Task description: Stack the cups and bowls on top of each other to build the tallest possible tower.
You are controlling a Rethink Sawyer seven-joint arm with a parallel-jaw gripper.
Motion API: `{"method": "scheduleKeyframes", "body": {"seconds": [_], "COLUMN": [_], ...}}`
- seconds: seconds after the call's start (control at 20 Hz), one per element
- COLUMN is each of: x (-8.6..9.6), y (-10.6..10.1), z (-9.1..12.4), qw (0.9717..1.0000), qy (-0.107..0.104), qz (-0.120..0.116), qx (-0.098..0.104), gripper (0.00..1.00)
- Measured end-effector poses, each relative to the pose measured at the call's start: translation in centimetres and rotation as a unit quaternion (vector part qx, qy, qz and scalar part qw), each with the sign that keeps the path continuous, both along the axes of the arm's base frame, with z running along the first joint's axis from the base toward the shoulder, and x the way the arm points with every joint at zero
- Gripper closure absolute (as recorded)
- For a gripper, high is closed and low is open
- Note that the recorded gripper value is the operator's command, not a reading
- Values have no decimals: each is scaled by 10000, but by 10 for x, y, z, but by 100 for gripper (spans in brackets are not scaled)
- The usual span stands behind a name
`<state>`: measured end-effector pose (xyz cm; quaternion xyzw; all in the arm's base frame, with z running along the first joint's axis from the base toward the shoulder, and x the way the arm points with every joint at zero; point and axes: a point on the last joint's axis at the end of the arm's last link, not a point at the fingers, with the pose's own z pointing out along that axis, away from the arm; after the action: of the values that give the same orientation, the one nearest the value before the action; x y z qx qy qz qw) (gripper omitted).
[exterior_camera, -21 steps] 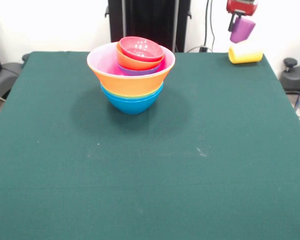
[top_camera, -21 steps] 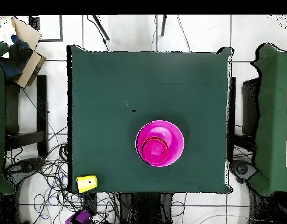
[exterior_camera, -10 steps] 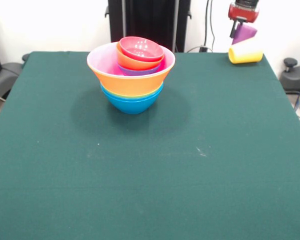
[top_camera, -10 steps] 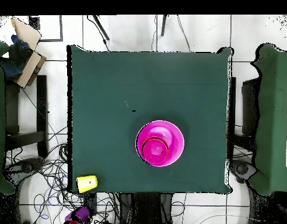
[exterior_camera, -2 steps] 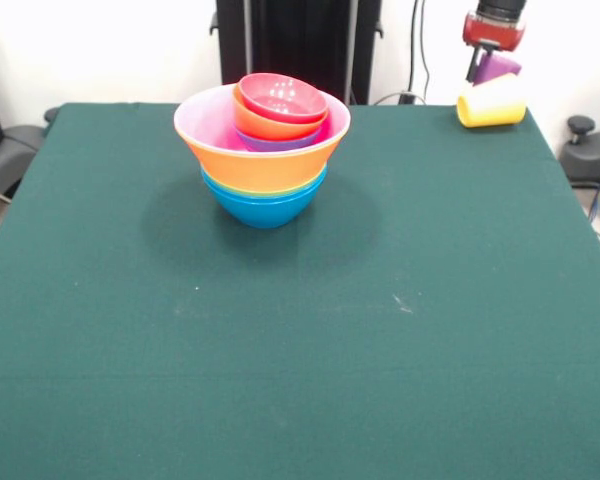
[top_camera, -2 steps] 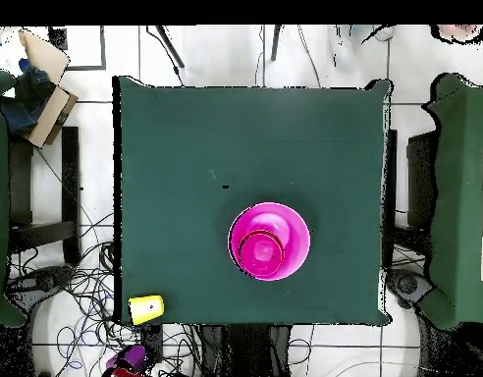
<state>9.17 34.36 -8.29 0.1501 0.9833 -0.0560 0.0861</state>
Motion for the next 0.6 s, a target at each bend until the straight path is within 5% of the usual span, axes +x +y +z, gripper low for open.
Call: {"method": "scheduleKeyframes", "body": {"seconds": [0.6], "x": [29], "y": [29], "z": [28], "qw": [9991], "qy": [-140], "qz": [-158], "qx": [358], "gripper": [100]}}
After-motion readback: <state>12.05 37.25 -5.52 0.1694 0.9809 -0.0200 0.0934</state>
